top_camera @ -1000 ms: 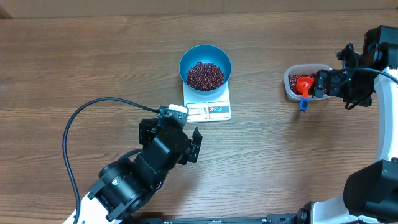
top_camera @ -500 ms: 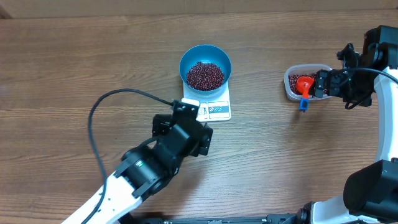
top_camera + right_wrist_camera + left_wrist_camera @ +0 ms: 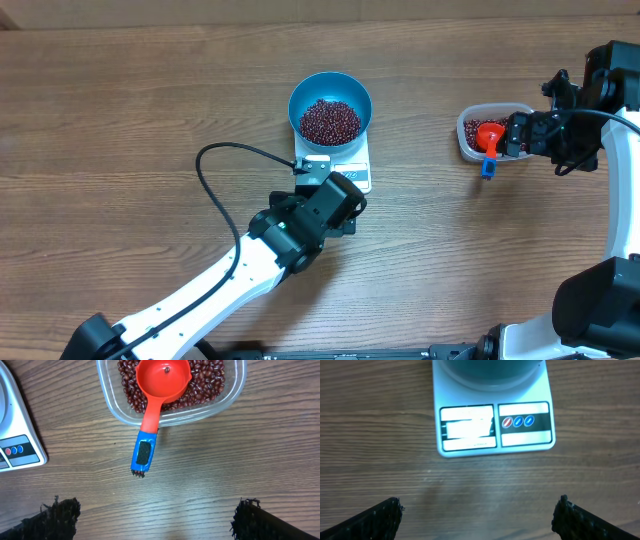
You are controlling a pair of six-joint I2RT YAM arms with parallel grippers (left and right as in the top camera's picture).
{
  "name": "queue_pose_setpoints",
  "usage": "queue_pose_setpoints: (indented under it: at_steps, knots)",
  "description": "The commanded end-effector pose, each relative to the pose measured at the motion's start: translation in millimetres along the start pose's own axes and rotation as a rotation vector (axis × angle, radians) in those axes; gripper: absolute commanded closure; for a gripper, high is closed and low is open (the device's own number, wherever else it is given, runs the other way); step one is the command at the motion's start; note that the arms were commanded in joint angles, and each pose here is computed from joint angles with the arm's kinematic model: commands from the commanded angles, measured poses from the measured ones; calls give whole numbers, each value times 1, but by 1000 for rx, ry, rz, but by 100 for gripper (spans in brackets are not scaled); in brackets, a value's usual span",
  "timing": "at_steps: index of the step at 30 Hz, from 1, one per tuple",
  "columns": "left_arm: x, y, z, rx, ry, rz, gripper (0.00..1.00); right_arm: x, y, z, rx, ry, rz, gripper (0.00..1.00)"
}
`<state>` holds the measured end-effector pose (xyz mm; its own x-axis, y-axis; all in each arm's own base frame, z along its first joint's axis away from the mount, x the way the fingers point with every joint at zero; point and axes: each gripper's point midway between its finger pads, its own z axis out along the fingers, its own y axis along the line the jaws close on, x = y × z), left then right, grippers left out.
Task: Scoop item into bowl and weigh 150g on scale
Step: 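Move the left gripper forward to the scale display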
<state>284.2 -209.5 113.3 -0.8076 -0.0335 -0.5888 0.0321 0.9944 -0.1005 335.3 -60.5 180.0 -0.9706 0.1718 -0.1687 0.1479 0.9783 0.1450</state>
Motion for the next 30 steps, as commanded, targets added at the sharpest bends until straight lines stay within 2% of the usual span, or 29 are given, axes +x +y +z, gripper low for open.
queue_pose_setpoints:
  at_steps: [1, 30]
  knots:
    - [4, -2, 10, 0, 13, -56, 0, -5, 1, -12, 10, -43, -13, 0]
    - [10, 0, 16, -13, 33, -48, 0, -9, 1, -12, 11, -57, -15, 0]
